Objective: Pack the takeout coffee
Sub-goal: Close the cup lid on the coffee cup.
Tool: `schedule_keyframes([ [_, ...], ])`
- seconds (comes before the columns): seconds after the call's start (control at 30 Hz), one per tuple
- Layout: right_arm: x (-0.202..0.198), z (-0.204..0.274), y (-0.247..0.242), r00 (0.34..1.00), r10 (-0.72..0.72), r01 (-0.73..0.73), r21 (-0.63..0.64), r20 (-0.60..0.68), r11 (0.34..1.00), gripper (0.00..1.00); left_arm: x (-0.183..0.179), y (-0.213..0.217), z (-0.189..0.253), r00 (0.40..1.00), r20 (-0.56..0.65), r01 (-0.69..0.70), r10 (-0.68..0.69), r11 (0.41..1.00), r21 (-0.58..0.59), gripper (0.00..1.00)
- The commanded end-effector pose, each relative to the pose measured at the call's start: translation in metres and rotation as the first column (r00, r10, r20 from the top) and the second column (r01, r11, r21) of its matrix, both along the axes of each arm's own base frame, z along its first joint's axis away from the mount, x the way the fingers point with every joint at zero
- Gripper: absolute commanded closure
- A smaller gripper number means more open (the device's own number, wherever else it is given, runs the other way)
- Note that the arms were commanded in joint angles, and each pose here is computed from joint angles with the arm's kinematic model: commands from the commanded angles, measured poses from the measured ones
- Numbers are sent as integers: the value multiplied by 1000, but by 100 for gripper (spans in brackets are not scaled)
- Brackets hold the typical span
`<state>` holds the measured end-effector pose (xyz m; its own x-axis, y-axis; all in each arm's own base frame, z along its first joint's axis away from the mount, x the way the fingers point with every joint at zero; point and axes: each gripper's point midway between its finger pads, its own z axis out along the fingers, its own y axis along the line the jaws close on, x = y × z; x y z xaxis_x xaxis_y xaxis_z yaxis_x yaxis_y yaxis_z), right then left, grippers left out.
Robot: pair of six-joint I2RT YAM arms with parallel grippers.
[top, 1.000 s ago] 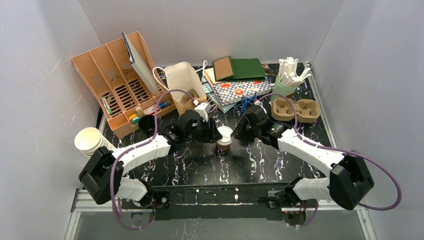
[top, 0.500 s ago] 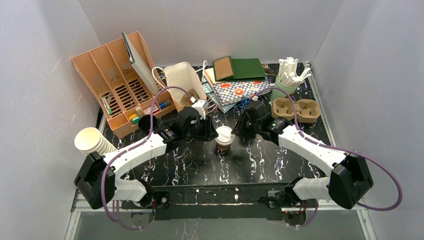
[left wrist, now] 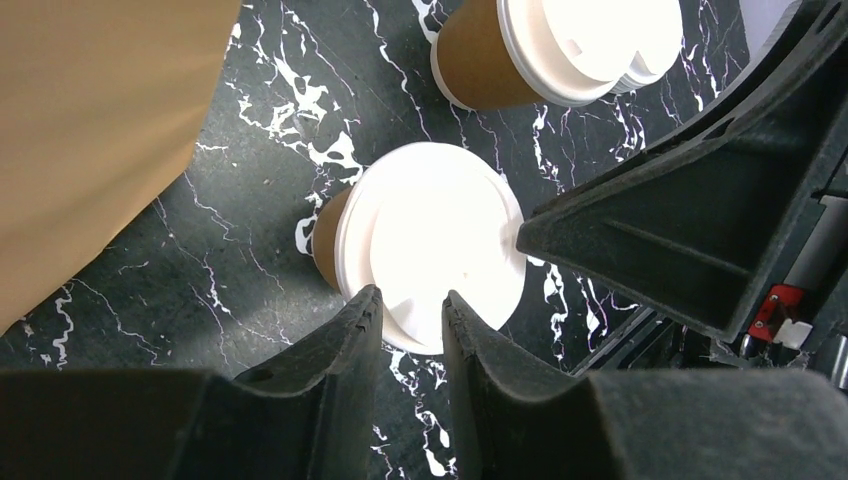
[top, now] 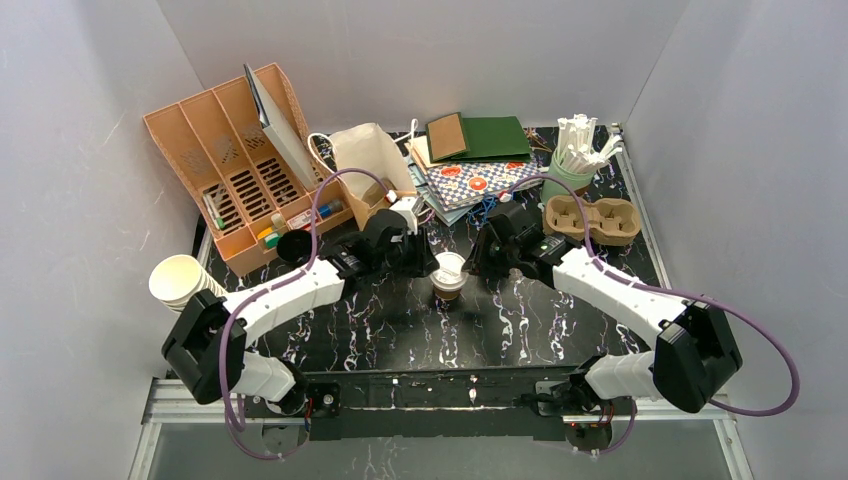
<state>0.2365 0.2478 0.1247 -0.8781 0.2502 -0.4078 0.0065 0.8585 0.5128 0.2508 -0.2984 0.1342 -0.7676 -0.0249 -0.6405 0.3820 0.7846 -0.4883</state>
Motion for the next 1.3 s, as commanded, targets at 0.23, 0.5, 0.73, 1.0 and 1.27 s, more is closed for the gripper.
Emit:
schedule_keyframes([
  [0.23, 8, 10, 11, 1000, 16, -17, 37, 22, 999, 71, 7, -3, -4, 1000, -1, -2, 2, 1000, 27, 73],
  [0.5, 8, 6, 10, 1000, 16, -17, 29, 13, 999, 73, 6, -1, -15, 1000, -22, 1, 1, 998, 58, 73],
  [0.73, 7, 4, 10, 1000, 15, -15, 27, 10, 1000, 75, 3, -4, -21, 999, -49, 22, -19, 998, 59, 74],
  [1.0, 6, -2, 8, 1000, 15, -15, 13, -2, 1000, 77, 2, 0, -28, 998, -62, 23, -17, 995, 94, 77],
  [1.27, -1, -23, 3, 999, 3, -4, -13, -55, 1000, 77, -1, 1, -36, 996, -86, 35, -25, 992, 117, 78],
])
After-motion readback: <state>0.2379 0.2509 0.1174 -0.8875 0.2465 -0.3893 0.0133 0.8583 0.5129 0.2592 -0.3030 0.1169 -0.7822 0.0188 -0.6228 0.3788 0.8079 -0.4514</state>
